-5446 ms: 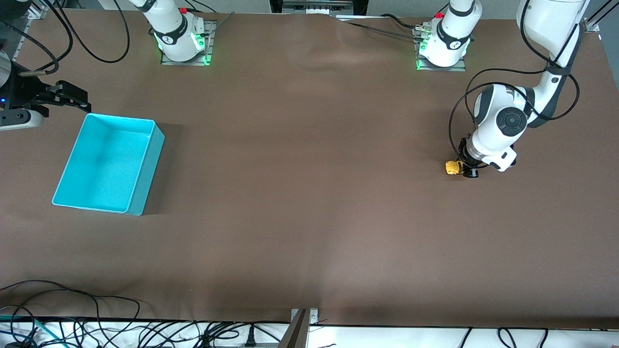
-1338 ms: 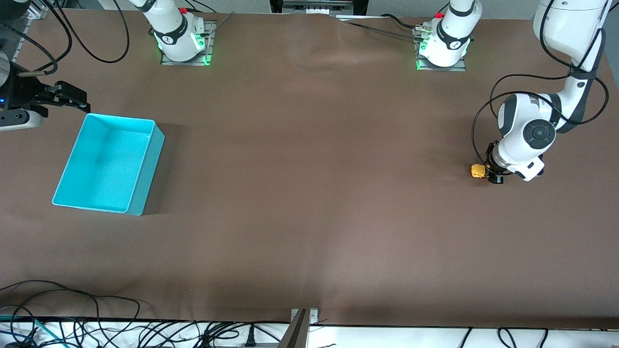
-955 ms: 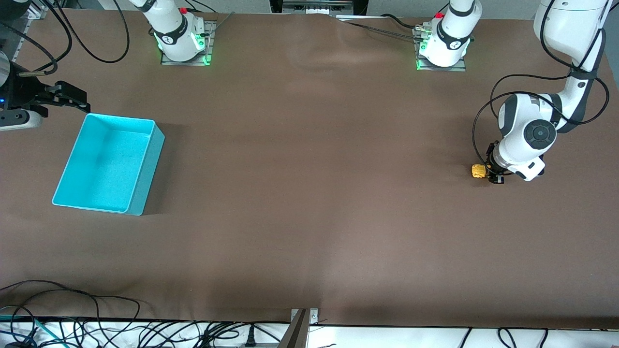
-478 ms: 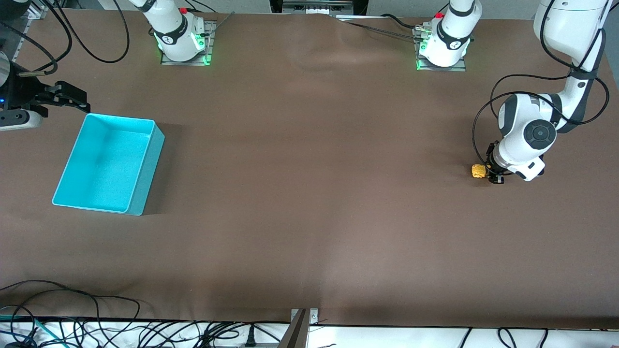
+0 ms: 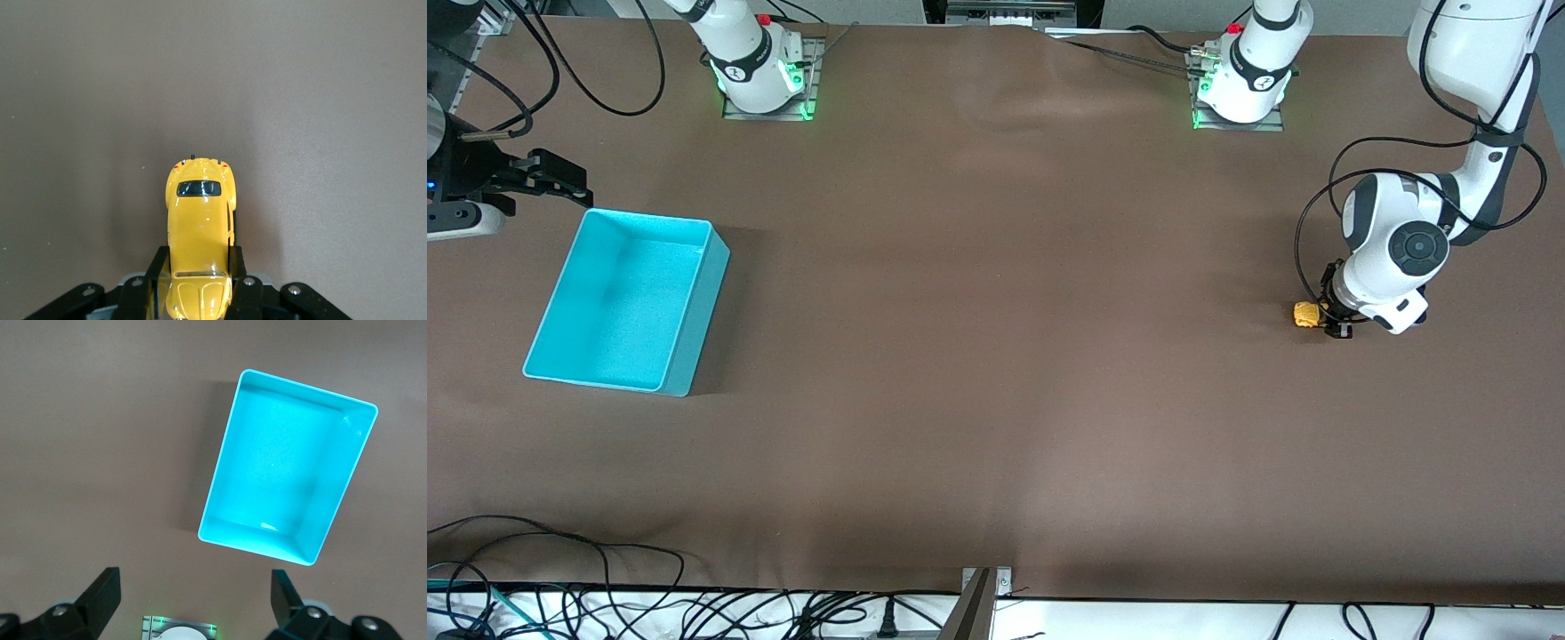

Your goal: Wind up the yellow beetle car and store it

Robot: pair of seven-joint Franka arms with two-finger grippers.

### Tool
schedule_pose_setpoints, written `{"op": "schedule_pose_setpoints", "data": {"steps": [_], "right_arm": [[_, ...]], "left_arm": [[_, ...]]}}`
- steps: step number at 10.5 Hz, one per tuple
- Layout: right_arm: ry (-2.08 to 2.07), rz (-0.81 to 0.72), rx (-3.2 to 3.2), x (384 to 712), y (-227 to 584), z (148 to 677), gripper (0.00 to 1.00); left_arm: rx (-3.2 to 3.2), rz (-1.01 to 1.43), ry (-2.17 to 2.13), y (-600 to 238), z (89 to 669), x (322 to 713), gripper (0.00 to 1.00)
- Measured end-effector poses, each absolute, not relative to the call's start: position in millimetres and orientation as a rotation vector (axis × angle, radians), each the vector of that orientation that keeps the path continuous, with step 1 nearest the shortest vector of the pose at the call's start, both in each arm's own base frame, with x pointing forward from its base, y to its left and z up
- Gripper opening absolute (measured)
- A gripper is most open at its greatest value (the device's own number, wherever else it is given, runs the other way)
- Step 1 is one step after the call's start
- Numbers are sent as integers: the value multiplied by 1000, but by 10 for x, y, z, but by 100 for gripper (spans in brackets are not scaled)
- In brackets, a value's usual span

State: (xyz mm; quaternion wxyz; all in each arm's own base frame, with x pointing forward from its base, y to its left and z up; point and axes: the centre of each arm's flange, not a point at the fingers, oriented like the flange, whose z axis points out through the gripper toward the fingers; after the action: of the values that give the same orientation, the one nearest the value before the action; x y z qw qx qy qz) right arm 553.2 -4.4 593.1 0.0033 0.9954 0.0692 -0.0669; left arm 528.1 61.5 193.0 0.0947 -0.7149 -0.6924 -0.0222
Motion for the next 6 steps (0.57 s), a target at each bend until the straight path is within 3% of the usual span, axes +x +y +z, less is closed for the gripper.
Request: {"op": "schedule_pose_setpoints", "data": {"steps": [6], "right_arm": [[226,-210,3120,5532,-47,5931,100]], "left_arm": [[-2122,-62,-2045,617,1935,5302,39]]}}
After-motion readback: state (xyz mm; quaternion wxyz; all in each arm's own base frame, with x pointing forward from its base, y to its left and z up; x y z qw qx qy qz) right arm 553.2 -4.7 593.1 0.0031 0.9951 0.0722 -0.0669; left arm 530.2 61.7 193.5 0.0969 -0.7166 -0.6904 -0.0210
